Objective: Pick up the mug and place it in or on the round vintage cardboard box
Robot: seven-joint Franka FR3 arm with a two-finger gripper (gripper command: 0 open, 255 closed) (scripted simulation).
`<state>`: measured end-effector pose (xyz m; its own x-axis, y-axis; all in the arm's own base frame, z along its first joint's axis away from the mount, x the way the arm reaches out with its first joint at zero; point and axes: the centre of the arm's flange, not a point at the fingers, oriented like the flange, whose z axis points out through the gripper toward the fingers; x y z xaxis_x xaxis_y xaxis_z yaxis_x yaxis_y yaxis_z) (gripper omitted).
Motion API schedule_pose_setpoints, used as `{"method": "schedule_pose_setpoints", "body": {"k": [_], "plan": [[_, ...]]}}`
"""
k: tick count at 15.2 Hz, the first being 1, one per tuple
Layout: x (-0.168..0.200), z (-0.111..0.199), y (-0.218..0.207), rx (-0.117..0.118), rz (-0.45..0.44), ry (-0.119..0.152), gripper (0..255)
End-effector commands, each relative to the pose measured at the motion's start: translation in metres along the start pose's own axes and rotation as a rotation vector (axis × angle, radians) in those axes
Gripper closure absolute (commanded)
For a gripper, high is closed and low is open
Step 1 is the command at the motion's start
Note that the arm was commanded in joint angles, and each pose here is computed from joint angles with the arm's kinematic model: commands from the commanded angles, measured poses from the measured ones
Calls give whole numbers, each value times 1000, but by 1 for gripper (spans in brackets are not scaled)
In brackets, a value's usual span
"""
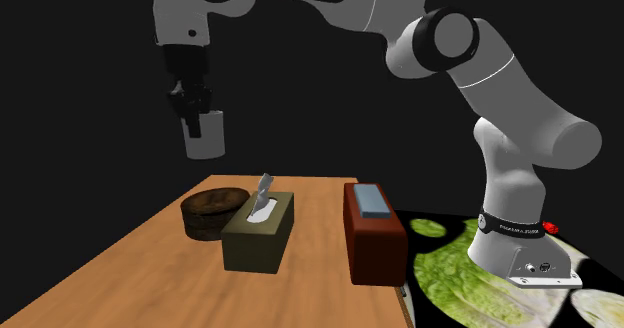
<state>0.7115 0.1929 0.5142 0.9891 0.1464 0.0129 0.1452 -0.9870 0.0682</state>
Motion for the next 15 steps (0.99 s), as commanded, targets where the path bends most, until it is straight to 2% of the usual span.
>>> {"method": "schedule_pose_setpoints", "body": {"k": [1,15], "plan": [[1,8,-4,0,1,1,255],[0,85,-9,0,1,1,255]]}}
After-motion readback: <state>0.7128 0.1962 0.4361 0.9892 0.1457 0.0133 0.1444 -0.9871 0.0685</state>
